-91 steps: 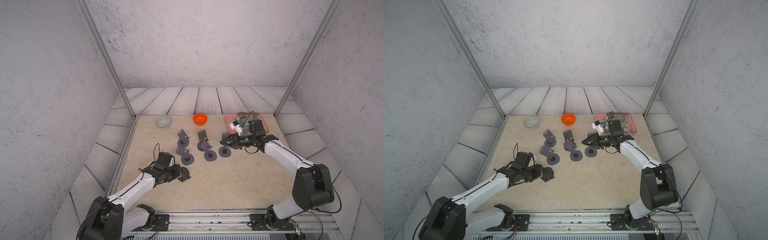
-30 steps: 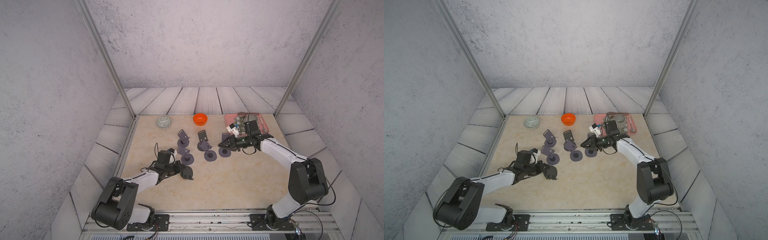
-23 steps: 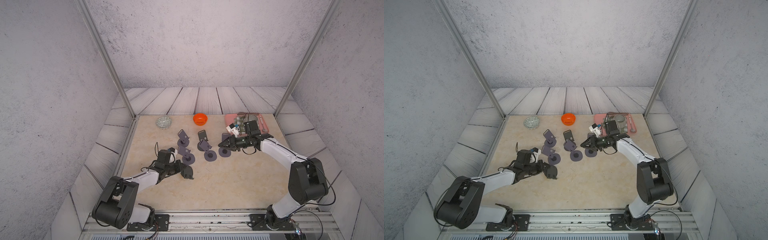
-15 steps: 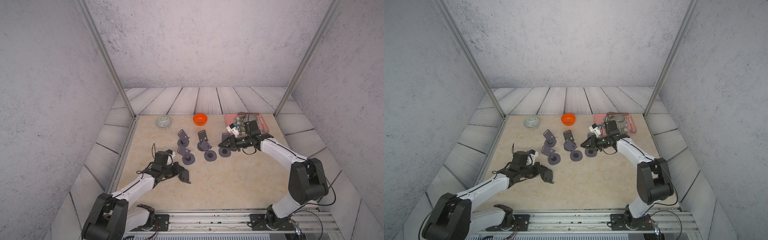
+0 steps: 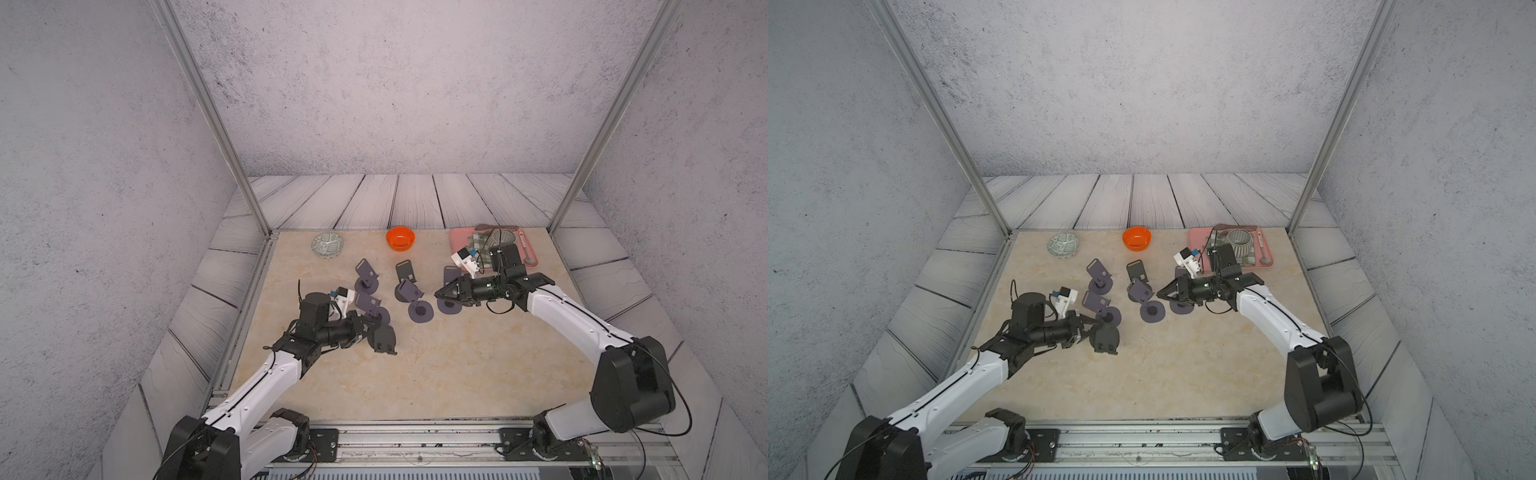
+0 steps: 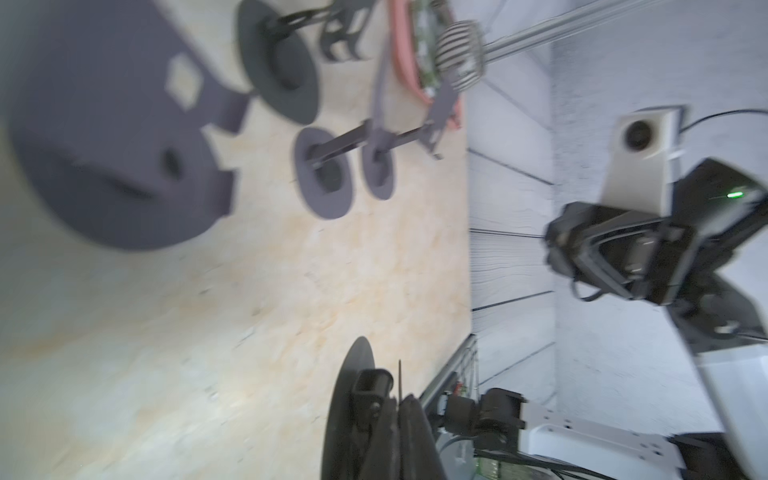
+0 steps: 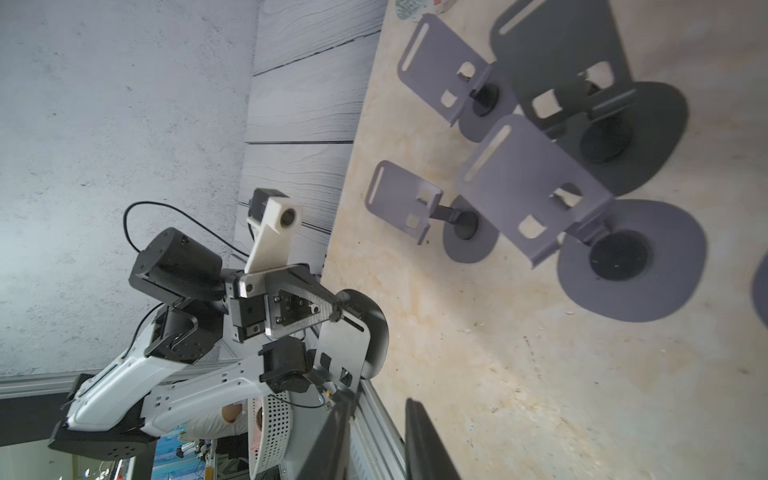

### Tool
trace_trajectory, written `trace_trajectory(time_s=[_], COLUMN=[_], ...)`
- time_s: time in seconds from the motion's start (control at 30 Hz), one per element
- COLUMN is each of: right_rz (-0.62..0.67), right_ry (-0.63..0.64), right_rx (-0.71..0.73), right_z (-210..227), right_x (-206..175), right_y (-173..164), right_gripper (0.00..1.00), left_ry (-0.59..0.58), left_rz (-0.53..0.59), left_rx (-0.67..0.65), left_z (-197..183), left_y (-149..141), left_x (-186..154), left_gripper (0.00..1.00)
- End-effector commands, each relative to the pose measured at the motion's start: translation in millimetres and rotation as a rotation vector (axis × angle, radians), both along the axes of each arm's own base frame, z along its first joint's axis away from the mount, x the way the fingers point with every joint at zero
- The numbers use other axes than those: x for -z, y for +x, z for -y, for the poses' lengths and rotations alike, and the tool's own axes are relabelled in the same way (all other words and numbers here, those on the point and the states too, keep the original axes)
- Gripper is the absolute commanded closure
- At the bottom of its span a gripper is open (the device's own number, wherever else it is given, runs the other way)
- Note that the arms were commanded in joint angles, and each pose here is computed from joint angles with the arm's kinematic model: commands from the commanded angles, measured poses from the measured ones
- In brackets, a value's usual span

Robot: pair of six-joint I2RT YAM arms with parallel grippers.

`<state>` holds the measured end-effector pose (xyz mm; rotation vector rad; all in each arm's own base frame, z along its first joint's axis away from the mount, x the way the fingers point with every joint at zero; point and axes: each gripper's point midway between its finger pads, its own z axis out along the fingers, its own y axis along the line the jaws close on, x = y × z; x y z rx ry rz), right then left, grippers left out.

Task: Open the phone stand
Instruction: Pick up the phone stand at the center of the board, then open the phone stand.

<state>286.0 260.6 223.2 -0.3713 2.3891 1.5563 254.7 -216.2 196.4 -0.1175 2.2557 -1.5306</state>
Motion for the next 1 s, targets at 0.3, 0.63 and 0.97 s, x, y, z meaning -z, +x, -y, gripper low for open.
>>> trace_trajectory(time_s=[0.3, 0.63, 0.97], right_rz=[0.057, 0.104, 0.107], right_ry=[0.129, 0.175, 0.202], right_rx=[-0.073, -0.023, 0.017], right_z=[-47.7, -43.9, -38.8], right_x=[-39.3, -57.6, -55.8], right_y=[-40.3, -39.5, -40.3], right_gripper=[0.66, 0.64, 0.64], left_ry=[-0.264, -0.242, -0.246], left_rz=[0.275, 0.291, 0.296], left_rx=[0.227, 0.191, 0.142], left_z=[33.6, 31.2, 30.4], left_y=[-10.2, -5.9, 5.1], left_x=[-135.5, -134.2, -134.9], left_gripper=[1.0, 1.0, 1.0])
